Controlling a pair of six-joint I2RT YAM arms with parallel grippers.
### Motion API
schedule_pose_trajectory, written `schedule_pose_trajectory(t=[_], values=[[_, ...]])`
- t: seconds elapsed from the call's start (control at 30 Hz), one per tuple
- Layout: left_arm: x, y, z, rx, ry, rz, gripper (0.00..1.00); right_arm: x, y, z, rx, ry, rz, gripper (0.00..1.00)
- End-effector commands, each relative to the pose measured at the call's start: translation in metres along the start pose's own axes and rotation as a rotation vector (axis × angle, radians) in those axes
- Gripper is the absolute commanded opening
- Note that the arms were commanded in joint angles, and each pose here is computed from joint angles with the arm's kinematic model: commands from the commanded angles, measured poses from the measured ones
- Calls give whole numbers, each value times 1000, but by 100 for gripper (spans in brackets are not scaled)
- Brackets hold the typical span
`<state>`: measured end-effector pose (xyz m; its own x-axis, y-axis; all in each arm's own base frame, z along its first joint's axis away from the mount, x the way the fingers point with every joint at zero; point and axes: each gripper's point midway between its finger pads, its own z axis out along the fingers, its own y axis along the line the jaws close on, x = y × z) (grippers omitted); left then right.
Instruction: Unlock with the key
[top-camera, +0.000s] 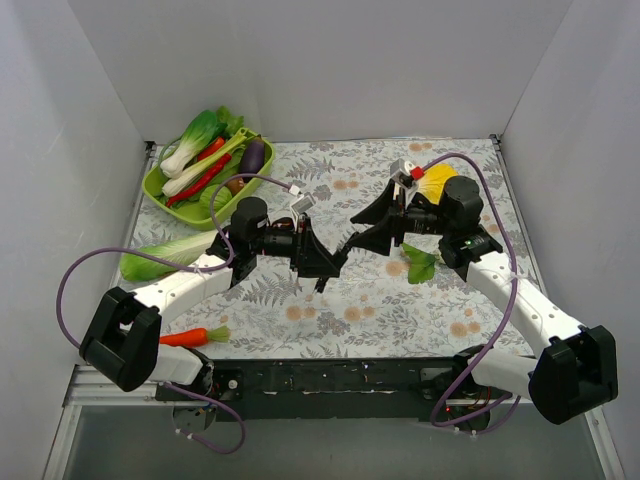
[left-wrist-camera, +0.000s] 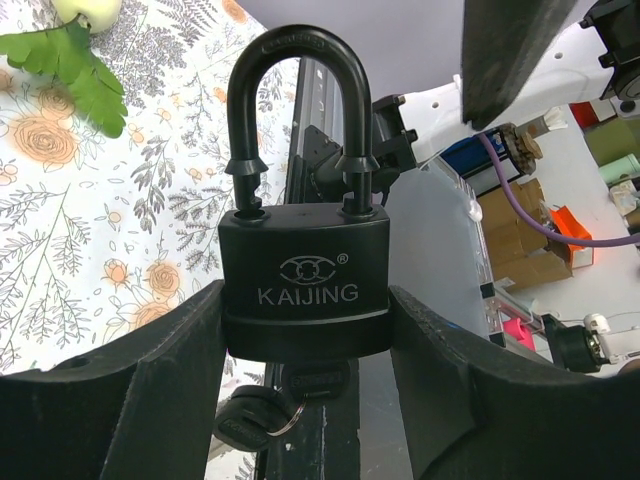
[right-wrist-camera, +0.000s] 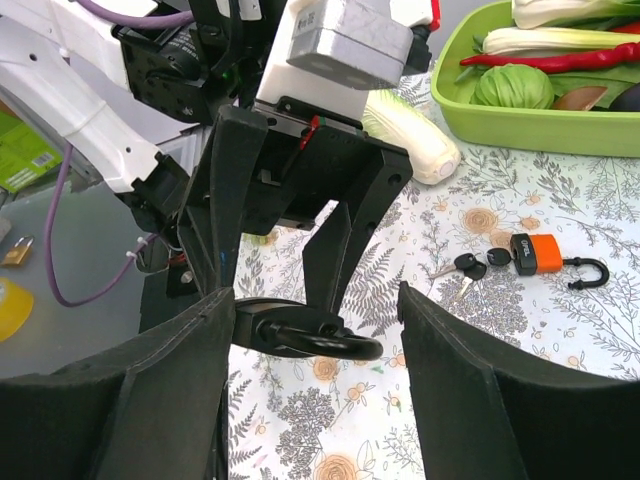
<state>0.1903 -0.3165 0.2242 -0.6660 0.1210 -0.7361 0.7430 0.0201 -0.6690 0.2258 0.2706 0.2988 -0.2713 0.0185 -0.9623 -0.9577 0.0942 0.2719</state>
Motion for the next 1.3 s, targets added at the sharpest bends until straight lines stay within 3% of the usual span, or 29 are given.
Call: schedule_pose_trajectory(t=[0.0,0.5,0.93,1.07,1.17,1.2,1.27], values=[[-26,-26,-6,60,-62,139,0,0,4,-1,-19,12,-30,72],[-29,-17,-8,17,-81,135,0,22,1,-3,-11,66,13,46],[-42,36,-15,-294,-142,132,0,24,-7,2,1,79,52,22],[-43,30,-15,-272,-136,153,0,27,-10,3,11,76,52,25],[-40,19,-15,-217,-119,176,0,28,-9,4,2,67,57,42],[-37,16,-15,-203,-116,171,0,26,-8,4,-14,59,40,56],[-35,7,-13,-155,-108,175,0,25,-8,5,-22,52,42,61]])
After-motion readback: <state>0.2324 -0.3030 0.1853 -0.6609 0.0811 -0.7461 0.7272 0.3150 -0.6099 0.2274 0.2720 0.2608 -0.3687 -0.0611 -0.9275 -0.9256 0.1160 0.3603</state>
